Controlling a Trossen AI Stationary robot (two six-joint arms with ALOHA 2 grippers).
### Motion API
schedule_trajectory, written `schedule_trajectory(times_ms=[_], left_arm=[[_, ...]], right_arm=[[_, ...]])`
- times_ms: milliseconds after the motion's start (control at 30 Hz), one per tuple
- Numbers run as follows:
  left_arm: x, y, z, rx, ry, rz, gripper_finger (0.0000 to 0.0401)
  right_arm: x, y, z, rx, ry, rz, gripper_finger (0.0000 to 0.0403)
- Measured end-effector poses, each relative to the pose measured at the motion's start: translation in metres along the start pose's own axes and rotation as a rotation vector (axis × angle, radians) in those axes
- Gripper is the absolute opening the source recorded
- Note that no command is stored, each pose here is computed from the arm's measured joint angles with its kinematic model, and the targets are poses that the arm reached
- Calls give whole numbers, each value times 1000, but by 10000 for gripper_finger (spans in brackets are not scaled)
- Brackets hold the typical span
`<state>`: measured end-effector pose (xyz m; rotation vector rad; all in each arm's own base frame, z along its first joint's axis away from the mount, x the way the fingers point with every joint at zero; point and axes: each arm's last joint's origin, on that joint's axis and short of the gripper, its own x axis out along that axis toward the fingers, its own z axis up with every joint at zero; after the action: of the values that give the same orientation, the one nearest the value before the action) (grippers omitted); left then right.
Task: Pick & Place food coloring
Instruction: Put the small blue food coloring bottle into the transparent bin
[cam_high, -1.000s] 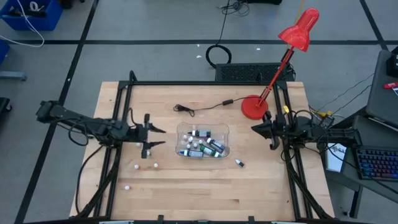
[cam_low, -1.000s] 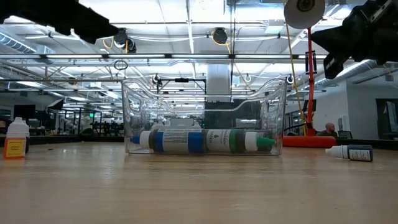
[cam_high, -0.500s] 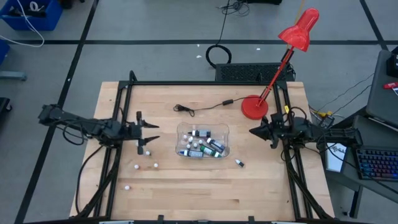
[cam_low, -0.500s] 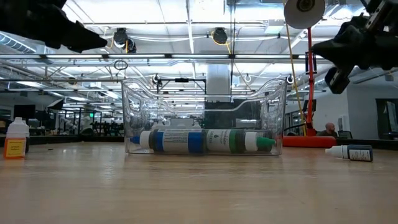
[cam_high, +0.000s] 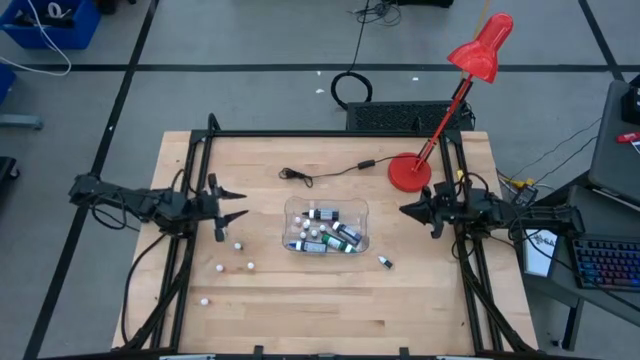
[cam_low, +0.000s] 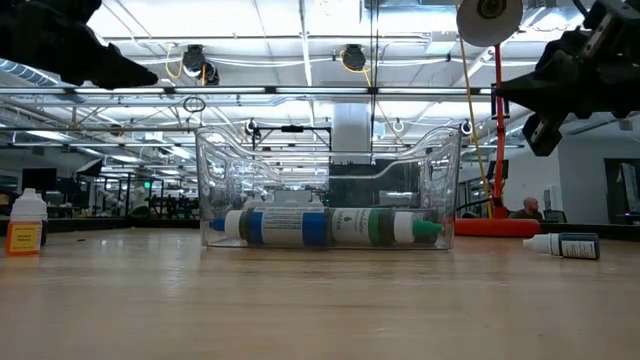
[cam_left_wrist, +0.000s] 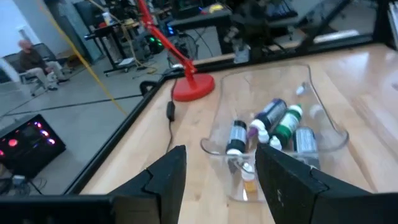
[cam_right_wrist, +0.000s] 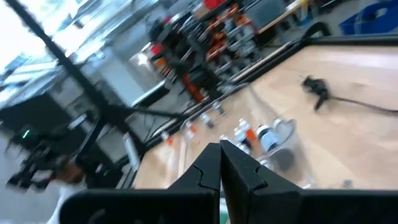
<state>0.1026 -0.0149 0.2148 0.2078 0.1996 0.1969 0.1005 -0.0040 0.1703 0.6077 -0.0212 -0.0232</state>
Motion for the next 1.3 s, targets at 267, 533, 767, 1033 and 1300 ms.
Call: schedule_trajectory(times_ms=[267, 533, 767, 1033, 1300], left_arm=[[-4, 2, -3, -12, 14, -7, 195], [-5, 3, -1, -44, -14, 14, 195], [-5, 3, -1, -145, -12, 7, 196], [-5, 3, -1, -165, -10, 6, 196], [-5, 3, -1, -163, -8, 6, 196]], right_arm=[[0, -2, 0, 8, -20, -50, 0], [1, 1, 1, -68, -15, -3, 0], [4, 7, 5, -65, 40, 57, 2], [46, 57, 31, -79, 413, -99, 1], [114, 110, 15, 36, 1006, -615, 1]])
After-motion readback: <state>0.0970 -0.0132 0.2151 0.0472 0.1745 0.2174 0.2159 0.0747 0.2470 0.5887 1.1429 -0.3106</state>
